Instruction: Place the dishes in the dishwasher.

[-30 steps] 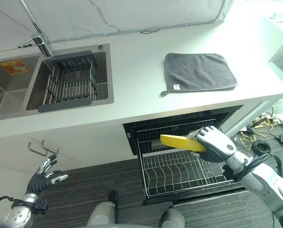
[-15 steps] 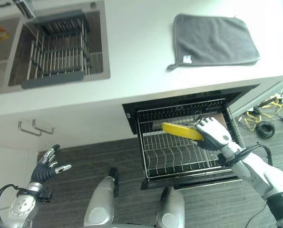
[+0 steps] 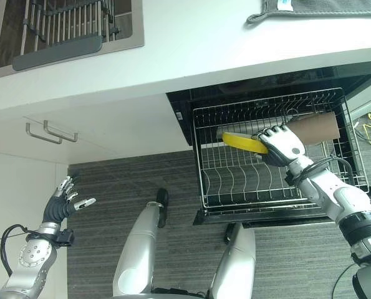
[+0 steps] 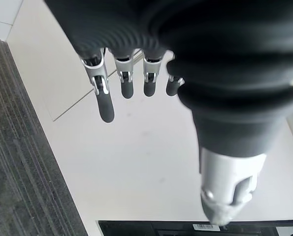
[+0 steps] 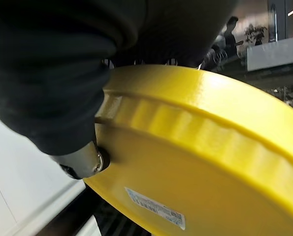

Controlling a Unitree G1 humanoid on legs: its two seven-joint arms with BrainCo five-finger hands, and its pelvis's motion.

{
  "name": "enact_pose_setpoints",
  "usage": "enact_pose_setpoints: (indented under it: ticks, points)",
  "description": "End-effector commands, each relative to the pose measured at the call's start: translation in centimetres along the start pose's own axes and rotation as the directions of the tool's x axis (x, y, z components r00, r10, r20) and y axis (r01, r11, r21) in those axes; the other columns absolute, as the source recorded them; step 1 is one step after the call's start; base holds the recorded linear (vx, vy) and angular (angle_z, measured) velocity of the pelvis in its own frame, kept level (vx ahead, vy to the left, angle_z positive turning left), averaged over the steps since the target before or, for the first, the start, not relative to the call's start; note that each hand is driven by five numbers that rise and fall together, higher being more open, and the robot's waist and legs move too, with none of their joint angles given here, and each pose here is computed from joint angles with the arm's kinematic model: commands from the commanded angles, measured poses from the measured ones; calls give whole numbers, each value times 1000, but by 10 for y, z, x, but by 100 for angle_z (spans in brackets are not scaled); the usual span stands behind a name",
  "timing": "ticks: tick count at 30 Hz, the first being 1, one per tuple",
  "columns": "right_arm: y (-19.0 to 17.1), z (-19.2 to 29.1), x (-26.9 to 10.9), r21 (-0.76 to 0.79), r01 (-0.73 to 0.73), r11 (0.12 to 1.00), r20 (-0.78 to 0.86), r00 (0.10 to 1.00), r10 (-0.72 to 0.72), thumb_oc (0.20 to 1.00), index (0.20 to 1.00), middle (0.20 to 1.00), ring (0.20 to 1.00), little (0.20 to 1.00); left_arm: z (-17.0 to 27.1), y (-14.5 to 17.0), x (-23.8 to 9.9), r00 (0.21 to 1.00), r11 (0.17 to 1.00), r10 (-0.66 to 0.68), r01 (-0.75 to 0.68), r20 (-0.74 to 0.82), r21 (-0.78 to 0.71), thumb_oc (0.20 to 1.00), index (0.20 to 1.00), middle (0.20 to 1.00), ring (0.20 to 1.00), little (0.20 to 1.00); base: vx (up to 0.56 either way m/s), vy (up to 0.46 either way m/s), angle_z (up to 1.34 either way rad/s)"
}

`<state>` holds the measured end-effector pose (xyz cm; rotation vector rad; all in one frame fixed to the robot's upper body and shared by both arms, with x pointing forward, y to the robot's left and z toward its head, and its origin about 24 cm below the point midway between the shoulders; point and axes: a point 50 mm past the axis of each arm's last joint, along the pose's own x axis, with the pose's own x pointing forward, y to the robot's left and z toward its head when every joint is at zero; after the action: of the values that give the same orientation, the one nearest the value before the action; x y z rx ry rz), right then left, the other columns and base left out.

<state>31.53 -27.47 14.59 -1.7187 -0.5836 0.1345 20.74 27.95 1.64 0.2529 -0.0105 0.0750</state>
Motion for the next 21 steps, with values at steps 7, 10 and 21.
enact_pose_setpoints:
  ticks: [7,10,21]
  points:
    - [-3,-29,22,-69,9,998,-161,987,-20,200,200,200,200,200,13,14,10,996,1000,19,-18,89,-5,1000,1000,1000,1000,1000,-66,-8,2]
    - [1,-33,25,-97,-57,994,-174,984,40,200,200,200,200,200,15,14,13,995,1000,12,-12,102,-4,1000,1000,1000,1000,1000,-59,1,3]
    - [22,-20,34,19,-180,983,-167,969,181,545,545,545,545,545,23,11,20,989,1000,2,0,145,-13,1000,1000,1000,1000,1000,-50,-2,3]
